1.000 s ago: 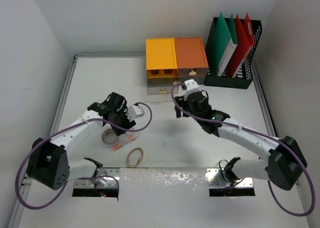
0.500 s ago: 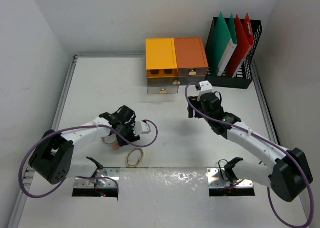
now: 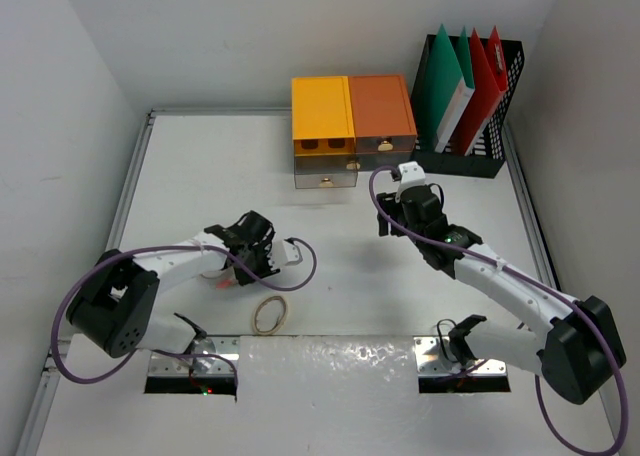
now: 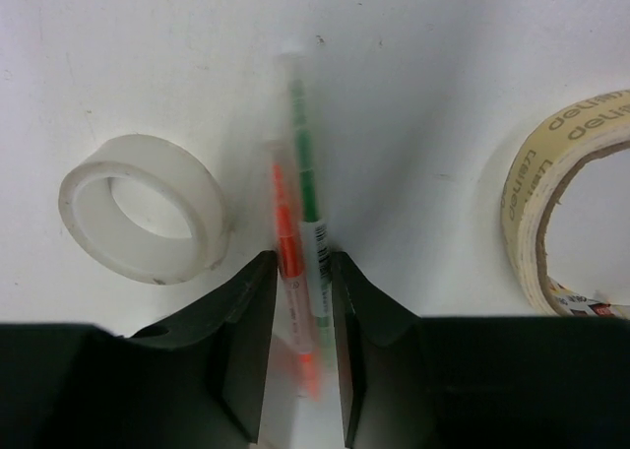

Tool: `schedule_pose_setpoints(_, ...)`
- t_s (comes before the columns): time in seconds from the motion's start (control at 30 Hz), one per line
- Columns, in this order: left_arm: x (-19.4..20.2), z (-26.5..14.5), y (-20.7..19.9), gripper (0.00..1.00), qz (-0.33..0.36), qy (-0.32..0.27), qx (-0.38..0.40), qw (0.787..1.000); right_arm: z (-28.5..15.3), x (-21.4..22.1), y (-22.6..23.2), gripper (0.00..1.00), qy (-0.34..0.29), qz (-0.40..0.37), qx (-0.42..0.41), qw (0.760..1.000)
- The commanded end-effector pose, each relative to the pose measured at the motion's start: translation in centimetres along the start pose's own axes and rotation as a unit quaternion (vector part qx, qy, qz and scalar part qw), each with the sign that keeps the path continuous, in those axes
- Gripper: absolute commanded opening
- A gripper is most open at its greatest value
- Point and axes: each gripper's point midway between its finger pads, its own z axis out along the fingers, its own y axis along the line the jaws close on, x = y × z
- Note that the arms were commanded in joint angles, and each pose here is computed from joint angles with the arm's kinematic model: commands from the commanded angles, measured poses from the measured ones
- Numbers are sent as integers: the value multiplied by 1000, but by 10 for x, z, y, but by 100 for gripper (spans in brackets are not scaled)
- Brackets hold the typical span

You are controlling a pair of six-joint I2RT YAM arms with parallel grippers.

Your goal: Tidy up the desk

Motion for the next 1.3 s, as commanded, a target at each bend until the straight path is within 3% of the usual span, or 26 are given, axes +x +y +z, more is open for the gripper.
schedule_pose_setpoints(0.0,-12,-8,5,26,2,-20,-8,1000,-3,-19,-1,66,-28,-3,5,1000)
schedule_pose_setpoints(0.1,-27,-23,9,32,1,-57,-16,998,-3,-17,-4,66,-27,-6,12,1000)
schedule_pose_setpoints(0.27,-29,-35,20,34,-25,-83,-15,996,-4,-16,-5,66,-27,-10,11,1000)
schedule_pose_setpoints(1.13,29,14,6,29,-70,16,-7,997,-5,-14,-10,66,-29,-21,21,999)
schedule_pose_setpoints(1.23,29,19,2,23,-77,21,7,997,-7,-16,-10,66,-32,-21,21,999)
schedule_pose_setpoints(1.27,27,18,1,11,-76,16,12,997,-8,-16,-10,66,-32,-23,20,999)
